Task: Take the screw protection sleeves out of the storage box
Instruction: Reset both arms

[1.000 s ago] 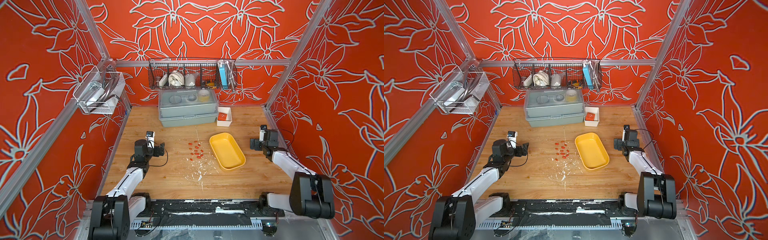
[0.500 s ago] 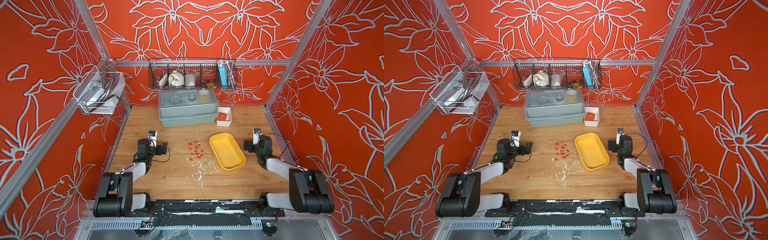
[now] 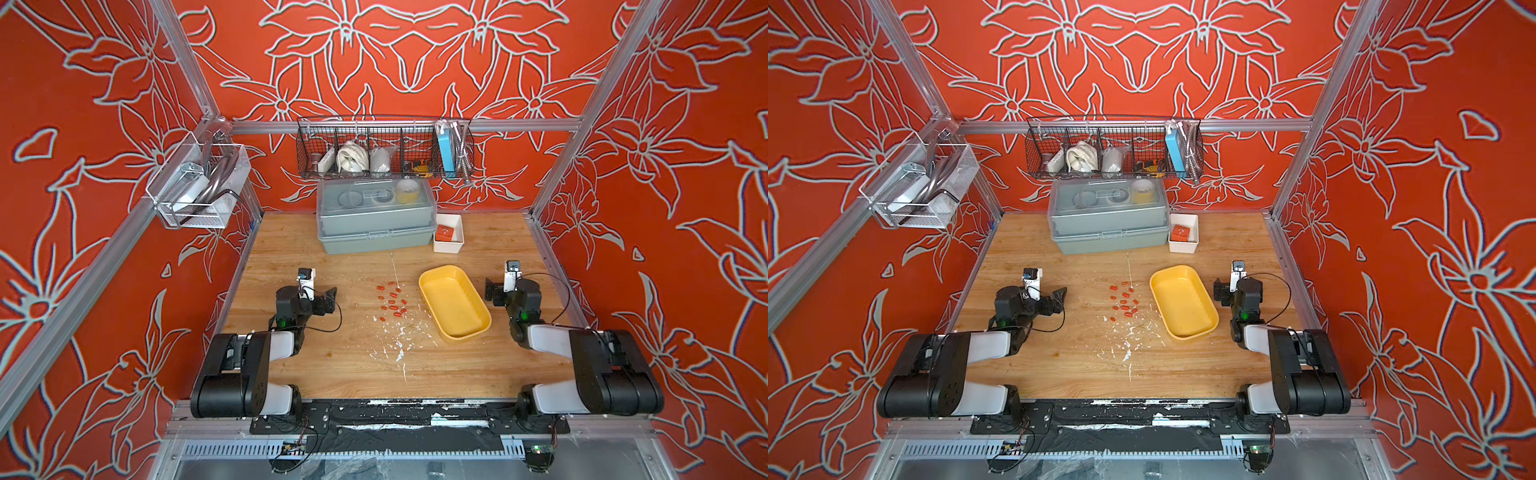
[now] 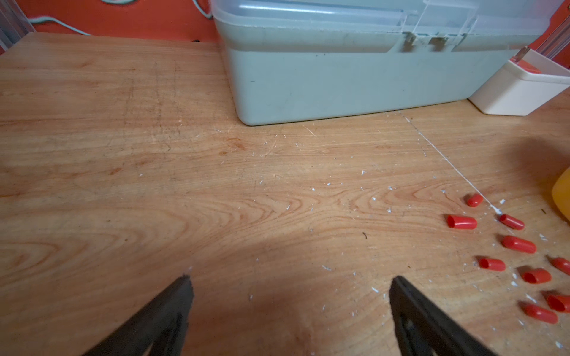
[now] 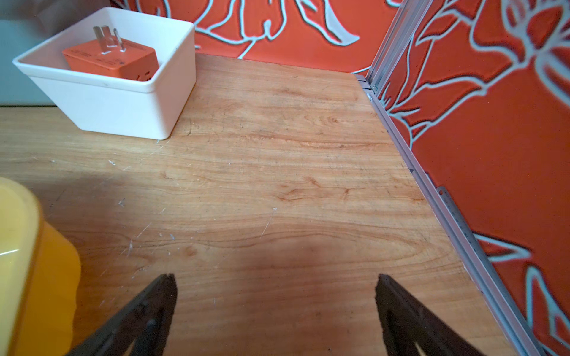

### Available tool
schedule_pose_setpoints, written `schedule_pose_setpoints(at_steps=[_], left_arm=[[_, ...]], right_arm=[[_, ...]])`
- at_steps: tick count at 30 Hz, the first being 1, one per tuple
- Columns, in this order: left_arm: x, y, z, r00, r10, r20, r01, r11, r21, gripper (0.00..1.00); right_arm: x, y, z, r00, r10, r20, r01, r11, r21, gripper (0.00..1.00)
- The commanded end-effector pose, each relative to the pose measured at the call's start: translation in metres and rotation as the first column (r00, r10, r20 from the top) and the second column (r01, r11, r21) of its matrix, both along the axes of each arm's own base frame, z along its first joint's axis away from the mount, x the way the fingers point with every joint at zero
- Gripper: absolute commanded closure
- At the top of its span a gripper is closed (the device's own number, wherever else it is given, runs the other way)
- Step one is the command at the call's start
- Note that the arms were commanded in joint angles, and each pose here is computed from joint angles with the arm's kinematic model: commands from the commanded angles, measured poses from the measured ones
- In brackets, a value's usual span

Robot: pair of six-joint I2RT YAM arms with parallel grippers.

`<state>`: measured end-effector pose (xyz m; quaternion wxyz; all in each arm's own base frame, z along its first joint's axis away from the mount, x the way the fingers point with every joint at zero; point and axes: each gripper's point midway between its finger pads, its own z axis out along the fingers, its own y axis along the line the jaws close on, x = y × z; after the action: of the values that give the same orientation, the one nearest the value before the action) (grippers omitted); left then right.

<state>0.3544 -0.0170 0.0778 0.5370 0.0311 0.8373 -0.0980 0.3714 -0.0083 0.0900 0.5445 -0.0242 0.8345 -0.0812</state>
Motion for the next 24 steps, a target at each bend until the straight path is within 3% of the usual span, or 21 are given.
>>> schedule_pose_setpoints(at_steps=[1,24], left_arm=[[0.0054,-0.0008,0.0107,0.999,-0.007,0.041,0.007,1.000,-0.004,0.02],[0.0051,-0.0003,0.0105,0.999,-0.005,0.040,0.005,1.000,-0.004,0.02]], right_arm=[[0.0006,-0.0037,0.0043,0.999,-0.028,0.029,0.028,1.000,0.002,0.01],[0.0005,-0.0037,0.0039,0.999,-0.021,0.027,0.021,1.000,0.011,0.01]])
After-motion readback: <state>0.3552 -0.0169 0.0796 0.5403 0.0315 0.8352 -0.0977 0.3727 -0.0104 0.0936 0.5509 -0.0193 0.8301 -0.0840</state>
